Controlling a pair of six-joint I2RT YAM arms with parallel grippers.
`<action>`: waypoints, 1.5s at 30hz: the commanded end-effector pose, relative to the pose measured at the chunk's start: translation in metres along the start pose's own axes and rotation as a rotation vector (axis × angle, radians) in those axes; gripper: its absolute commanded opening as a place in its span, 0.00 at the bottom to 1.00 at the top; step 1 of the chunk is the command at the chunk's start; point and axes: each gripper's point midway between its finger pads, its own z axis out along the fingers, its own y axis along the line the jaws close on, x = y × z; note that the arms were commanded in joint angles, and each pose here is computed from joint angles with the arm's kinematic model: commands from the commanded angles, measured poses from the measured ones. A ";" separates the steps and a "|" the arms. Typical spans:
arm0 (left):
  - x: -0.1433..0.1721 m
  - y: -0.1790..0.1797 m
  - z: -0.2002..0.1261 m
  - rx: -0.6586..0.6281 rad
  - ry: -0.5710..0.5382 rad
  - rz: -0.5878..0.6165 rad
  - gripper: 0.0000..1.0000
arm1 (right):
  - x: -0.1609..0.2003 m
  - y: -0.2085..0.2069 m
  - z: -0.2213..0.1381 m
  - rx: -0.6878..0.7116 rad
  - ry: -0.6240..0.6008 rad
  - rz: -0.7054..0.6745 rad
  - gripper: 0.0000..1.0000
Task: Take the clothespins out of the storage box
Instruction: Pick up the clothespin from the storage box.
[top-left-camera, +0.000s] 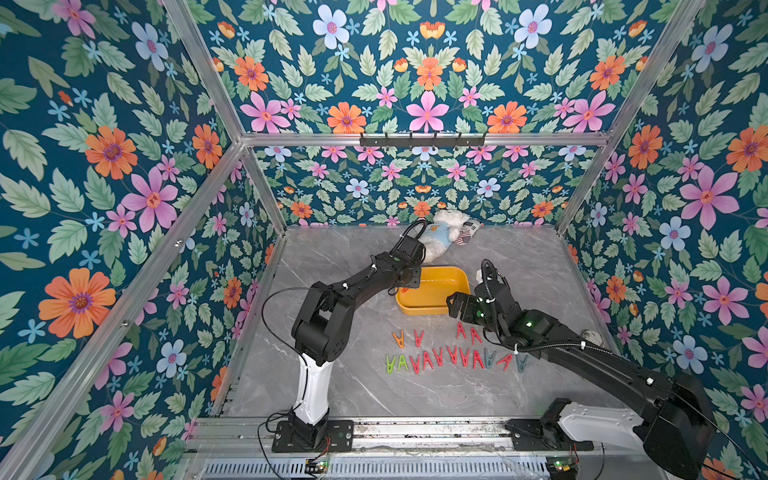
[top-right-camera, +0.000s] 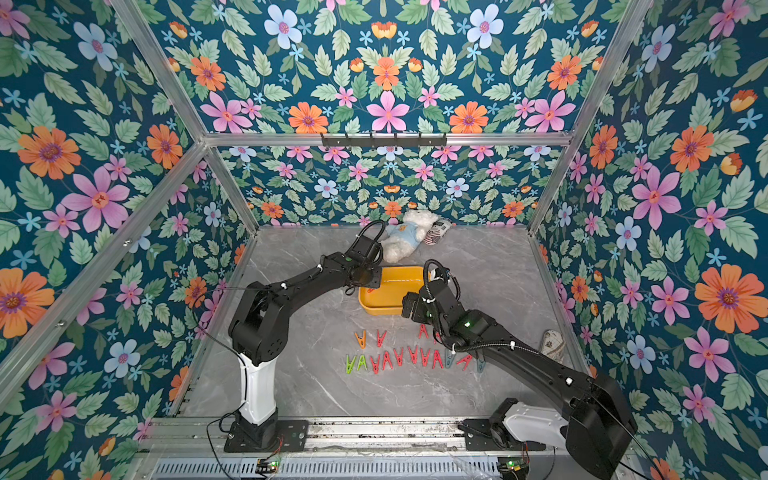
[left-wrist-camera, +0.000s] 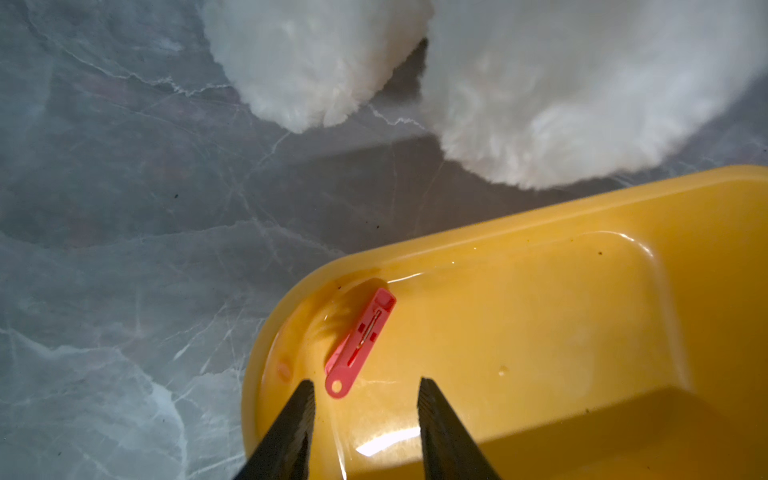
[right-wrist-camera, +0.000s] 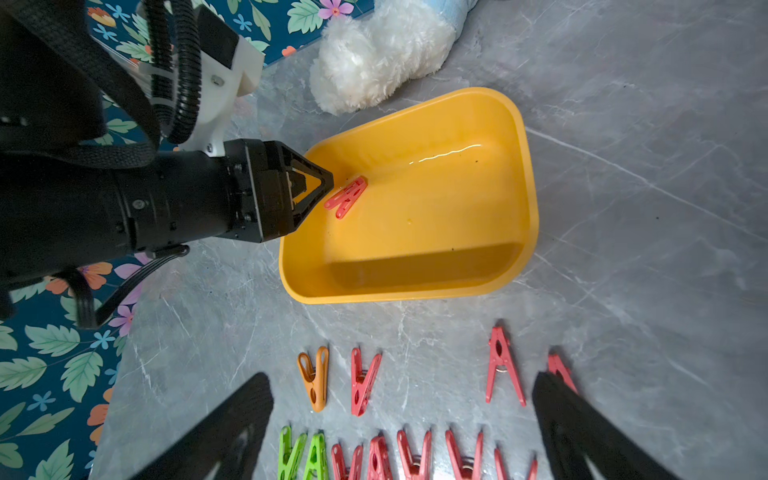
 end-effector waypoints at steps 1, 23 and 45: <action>0.004 0.005 0.008 -0.026 0.021 0.039 0.44 | -0.003 -0.004 -0.002 0.020 -0.018 0.008 0.99; 0.010 -0.009 0.004 0.042 0.022 0.055 0.39 | 0.001 -0.008 0.007 0.027 0.003 0.014 0.99; 0.025 -0.016 0.023 0.062 0.068 0.095 0.37 | 0.005 -0.008 0.010 0.019 0.014 0.039 0.99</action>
